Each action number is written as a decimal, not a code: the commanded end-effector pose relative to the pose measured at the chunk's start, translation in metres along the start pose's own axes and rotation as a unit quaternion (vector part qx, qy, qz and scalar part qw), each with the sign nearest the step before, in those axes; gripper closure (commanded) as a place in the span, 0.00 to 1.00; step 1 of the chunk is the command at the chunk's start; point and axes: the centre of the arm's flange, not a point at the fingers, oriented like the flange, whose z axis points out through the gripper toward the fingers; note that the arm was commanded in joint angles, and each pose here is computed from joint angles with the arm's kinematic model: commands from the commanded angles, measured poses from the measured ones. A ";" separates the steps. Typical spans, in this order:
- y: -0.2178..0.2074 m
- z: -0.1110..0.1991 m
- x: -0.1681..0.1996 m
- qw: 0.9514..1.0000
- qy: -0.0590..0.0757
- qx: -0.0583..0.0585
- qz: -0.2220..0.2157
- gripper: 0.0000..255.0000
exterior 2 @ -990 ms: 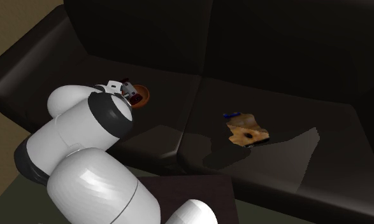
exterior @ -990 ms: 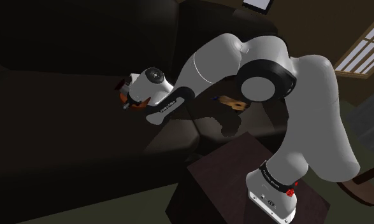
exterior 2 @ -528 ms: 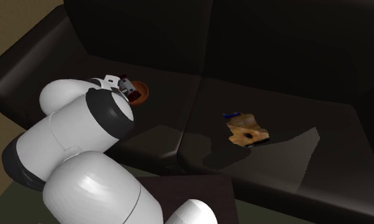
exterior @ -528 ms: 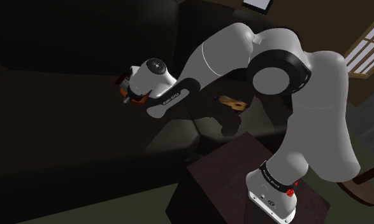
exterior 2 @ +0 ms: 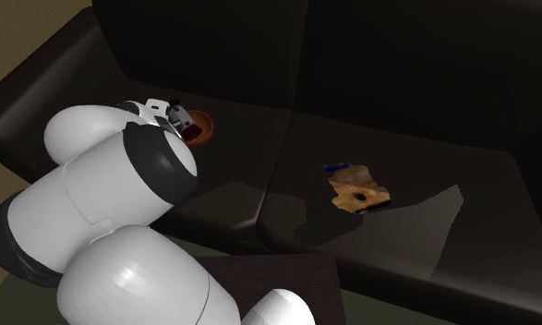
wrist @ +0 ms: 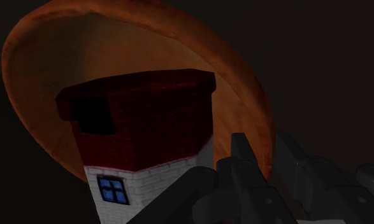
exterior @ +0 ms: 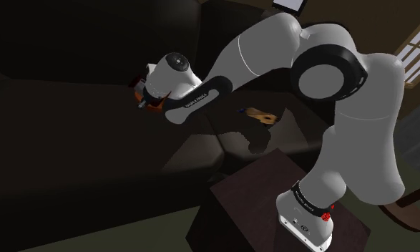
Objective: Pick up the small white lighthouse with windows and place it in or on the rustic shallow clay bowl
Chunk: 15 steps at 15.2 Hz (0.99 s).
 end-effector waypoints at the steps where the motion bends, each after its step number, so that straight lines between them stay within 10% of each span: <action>1: 0.003 -0.010 0.006 1.000 0.001 0.000 0.000 1.00; 10: 0.014 -0.045 0.027 1.000 0.001 0.000 0.000 1.00; 15: 0.040 -0.049 -0.028 1.000 0.001 0.000 0.000 1.00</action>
